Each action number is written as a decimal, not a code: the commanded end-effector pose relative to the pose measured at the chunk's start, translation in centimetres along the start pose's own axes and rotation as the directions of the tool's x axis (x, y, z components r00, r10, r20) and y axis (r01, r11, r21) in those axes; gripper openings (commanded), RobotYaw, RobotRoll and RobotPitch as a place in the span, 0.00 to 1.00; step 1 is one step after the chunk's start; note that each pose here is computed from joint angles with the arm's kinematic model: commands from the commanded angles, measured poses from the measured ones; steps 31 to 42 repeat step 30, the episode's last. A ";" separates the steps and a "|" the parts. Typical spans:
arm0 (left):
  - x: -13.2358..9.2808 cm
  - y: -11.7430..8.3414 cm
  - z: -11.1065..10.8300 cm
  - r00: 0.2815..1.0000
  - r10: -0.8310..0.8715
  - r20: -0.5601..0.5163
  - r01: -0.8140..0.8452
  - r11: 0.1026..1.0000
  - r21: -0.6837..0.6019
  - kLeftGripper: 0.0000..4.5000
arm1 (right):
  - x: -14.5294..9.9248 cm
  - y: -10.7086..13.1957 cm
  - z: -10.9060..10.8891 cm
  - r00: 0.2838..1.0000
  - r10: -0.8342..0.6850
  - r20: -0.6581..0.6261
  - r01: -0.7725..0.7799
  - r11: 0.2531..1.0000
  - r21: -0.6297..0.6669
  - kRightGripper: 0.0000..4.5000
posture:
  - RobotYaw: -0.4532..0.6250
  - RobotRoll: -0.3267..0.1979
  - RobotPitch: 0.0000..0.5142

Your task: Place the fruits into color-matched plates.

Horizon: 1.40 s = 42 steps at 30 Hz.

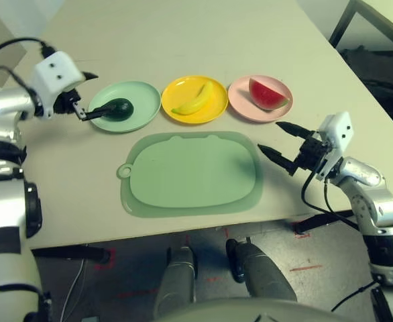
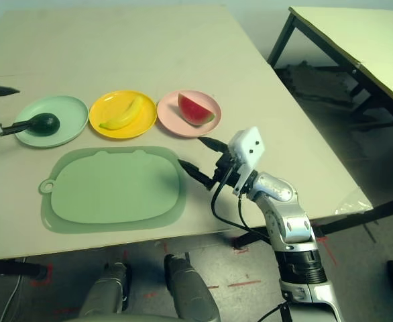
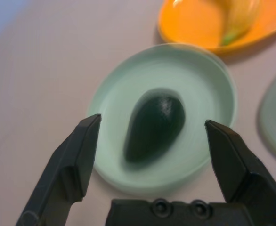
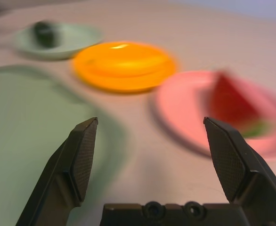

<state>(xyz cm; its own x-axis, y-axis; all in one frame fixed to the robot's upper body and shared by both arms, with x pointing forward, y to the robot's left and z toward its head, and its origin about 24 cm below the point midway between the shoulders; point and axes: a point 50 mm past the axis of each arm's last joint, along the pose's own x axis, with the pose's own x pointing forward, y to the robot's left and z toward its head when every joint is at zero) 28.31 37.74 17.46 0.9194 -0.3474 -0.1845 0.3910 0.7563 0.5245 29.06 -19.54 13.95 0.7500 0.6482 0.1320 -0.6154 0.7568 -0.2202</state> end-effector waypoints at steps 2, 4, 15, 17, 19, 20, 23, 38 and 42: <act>-2.9 -4.2 -3.0 0.979 0.198 -0.036 -0.201 0.949 -0.243 1.00 | -2.1 -2.6 -1.3 0.976 -0.218 -0.021 0.218 0.976 -0.011 1.00 | 0.45 0.62 0.37; -3.6 -5.3 -3.3 0.962 0.267 -0.063 -0.273 0.912 -0.306 1.00 | -3.0 -3.2 -1.7 0.966 -0.256 -0.032 0.255 0.966 -0.028 1.00 | 0.46 0.62 0.37; -3.7 -6.9 -4.5 0.909 0.385 -0.162 -0.417 0.823 -0.385 1.00 | -7.9 -3.6 -3.6 0.919 -0.383 -0.095 0.381 0.924 -0.045 1.00 | 0.45 0.62 0.38; -3.5 -6.6 -4.5 0.909 0.386 -0.159 -0.417 0.822 -0.387 1.00 | -8.4 -3.4 -4.0 0.908 -0.404 -0.111 0.402 0.915 -0.044 1.00 | 0.45 0.62 0.38; -3.2 -6.5 -4.4 0.913 0.380 -0.152 -0.408 0.827 -0.385 1.00 | -8.9 -3.8 -4.4 0.885 -0.448 -0.125 0.448 0.893 -0.032 1.00 | 0.45 0.62 0.39; -3.1 -6.5 -4.2 0.914 0.380 -0.146 -0.406 0.827 -0.388 1.00 | -9.2 -4.1 -4.5 0.871 -0.473 -0.132 0.474 0.880 -0.030 1.00 | 0.45 0.62 0.40; -2.5 -6.8 -3.8 0.922 0.365 -0.131 -0.387 0.836 -0.390 1.00 | -9.8 -5.1 -5.0 0.837 -0.527 -0.146 0.530 0.848 -0.020 1.00 | 0.47 0.62 0.42; -2.0 -7.5 -3.1 0.926 0.358 -0.117 -0.374 0.839 -0.395 1.00 | -9.5 -5.9 -5.5 0.818 -0.554 -0.152 0.559 0.829 -0.013 1.00 | 0.49 0.62 0.43; -2.0 -7.5 -3.1 0.926 0.358 -0.117 -0.374 0.839 -0.395 1.00 | -9.5 -5.9 -5.5 0.818 -0.554 -0.152 0.559 0.829 -0.013 1.00 | 0.49 0.62 0.43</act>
